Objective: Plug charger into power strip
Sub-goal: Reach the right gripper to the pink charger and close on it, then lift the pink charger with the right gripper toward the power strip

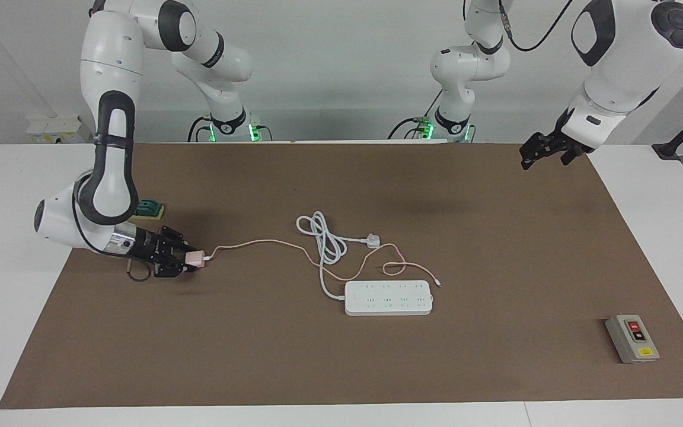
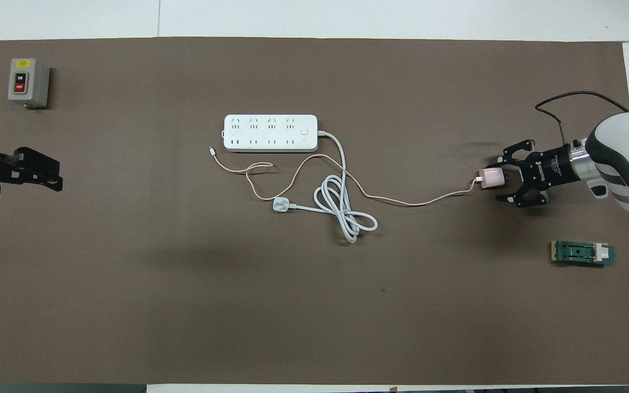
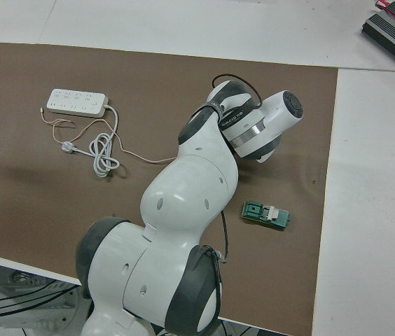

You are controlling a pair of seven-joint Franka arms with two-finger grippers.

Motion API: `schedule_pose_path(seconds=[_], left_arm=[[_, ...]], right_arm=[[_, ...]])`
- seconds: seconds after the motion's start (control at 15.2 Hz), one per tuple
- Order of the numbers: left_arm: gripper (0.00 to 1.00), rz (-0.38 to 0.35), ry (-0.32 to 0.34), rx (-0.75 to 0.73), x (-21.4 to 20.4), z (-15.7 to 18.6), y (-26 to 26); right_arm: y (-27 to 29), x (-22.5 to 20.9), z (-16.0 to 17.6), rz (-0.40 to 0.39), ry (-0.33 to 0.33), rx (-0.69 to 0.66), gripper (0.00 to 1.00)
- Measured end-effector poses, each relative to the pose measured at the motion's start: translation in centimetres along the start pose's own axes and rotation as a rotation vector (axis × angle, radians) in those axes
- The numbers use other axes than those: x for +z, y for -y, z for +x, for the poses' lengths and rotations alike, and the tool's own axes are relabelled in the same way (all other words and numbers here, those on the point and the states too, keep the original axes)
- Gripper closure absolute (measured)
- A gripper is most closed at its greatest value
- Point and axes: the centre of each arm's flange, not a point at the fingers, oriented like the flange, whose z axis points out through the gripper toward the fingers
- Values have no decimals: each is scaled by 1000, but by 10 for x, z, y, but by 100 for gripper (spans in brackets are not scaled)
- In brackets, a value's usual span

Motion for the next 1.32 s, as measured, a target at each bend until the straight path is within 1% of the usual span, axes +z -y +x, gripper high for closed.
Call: schedule_pose_path(seconds=[0.2, 0.33, 0.46, 0.53, 0.66, 0.79, 0.92, 0.99, 1.12, 1.32], left_arm=[[0, 0, 0, 0, 0, 0, 0], [0, 0, 0, 0, 0, 0, 0], [0, 0, -1, 0, 0, 0, 0], [0, 0, -1, 0, 0, 0, 0], [0, 0, -1, 0, -1, 0, 0], [0, 0, -1, 0, -1, 0, 0], [0, 0, -1, 0, -1, 0, 0], [0, 0, -1, 0, -1, 0, 0], [0, 0, -1, 0, -1, 0, 0], [0, 0, -1, 0, -1, 0, 0]], right_arm=[[4, 5, -7, -6, -4, -22, 52], [8, 7, -13, -10, -4, -10, 52], [21, -2, -29, -16, 9, 28, 52], [32, -11, -44, -20, 17, 47, 52], [61, -29, -89, -16, 17, 88, 52], [91, -34, -147, 4, 24, 127, 52], [114, -22, -209, 15, 58, 175, 52], [124, -14, -238, 19, 64, 194, 52], [138, 1, -291, 39, 66, 224, 52], [148, 29, -361, 56, 61, 246, 52]])
